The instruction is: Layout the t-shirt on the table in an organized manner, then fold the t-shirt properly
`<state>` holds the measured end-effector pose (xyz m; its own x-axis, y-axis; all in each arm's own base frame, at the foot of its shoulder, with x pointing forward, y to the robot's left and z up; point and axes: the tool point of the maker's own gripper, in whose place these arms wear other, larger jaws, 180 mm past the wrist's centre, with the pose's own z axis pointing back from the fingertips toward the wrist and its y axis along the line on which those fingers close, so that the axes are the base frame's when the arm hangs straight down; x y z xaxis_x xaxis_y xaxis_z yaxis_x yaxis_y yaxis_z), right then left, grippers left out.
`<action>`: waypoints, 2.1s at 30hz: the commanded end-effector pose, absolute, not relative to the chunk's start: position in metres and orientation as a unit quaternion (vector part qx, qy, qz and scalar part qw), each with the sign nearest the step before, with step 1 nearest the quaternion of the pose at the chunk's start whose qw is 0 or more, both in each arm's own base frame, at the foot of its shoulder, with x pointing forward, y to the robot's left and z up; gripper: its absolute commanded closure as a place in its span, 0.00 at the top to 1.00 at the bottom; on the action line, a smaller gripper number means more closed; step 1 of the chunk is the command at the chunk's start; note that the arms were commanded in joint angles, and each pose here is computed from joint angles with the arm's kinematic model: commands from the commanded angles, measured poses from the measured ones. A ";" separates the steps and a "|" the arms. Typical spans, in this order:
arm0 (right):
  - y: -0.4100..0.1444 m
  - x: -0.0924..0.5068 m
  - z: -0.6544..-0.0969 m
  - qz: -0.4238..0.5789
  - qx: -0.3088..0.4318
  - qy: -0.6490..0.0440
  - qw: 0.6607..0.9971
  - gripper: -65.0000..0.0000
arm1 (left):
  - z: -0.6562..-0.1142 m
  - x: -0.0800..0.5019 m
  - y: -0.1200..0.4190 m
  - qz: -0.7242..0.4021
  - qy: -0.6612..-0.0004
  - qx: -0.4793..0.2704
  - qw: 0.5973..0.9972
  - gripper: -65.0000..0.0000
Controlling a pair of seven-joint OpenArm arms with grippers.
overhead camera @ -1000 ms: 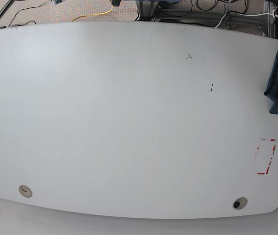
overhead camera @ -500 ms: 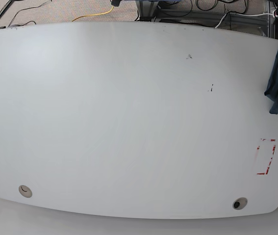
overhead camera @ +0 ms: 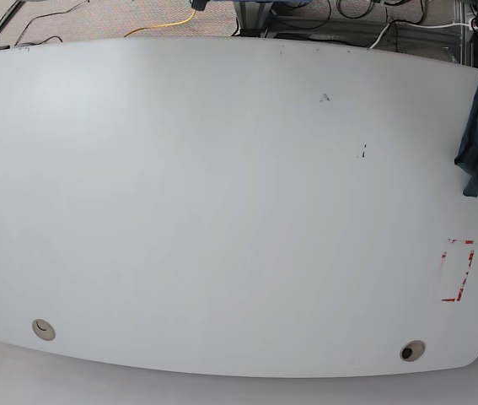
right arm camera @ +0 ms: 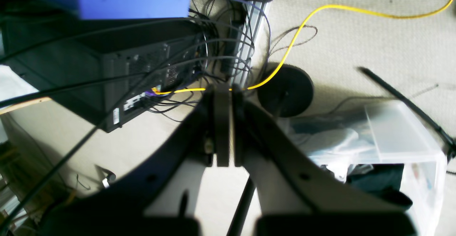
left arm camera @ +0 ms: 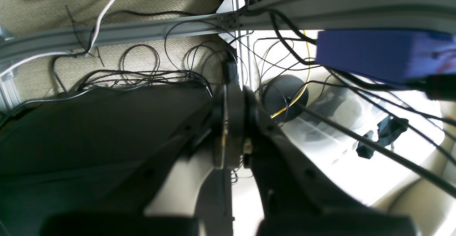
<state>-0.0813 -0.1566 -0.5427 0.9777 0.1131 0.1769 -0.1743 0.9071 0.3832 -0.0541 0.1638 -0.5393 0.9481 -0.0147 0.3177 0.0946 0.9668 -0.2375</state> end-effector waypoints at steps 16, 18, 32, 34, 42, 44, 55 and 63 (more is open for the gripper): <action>-0.142 -0.105 -0.579 0.058 0.215 -0.028 0.974 0.02 | -0.585 -0.049 0.140 -0.043 -0.111 -0.146 0.982 0.00; -0.139 -0.108 -0.581 0.059 0.214 -0.026 0.975 0.02 | -0.592 -0.052 0.141 -0.037 -0.101 -0.140 0.984 0.00; -0.155 -0.085 -0.613 0.012 0.182 -0.029 0.983 0.02 | -0.630 -0.045 0.154 -0.017 -0.053 -0.082 0.995 0.00; -0.157 -0.081 -0.617 0.007 0.181 -0.028 0.983 0.02 | -0.634 -0.047 0.154 -0.011 -0.043 -0.079 0.996 0.00; -0.168 -0.053 -0.628 0.002 0.153 -0.036 0.988 0.02 | -0.649 -0.034 0.153 -0.007 -0.039 -0.063 0.997 0.00; -0.171 -0.048 -0.630 0.000 0.143 -0.038 0.989 0.02 | -0.652 -0.031 0.157 -0.005 -0.039 -0.047 0.998 0.00; -0.171 -0.024 -0.643 -0.018 0.124 -0.033 0.992 0.02 | -0.659 -0.012 0.158 0.004 -0.043 -0.023 0.999 0.00; -0.168 -0.018 -0.647 -0.014 0.105 -0.035 0.994 0.02 | -0.661 0.007 0.155 0.008 -0.052 -0.006 0.999 0.00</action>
<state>-0.0149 -0.1659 -0.6468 0.9963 -0.0520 0.0681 0.0364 0.9762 0.2138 0.0091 0.1530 -0.6604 0.9941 0.0194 0.1070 -0.0161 0.9994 -0.0320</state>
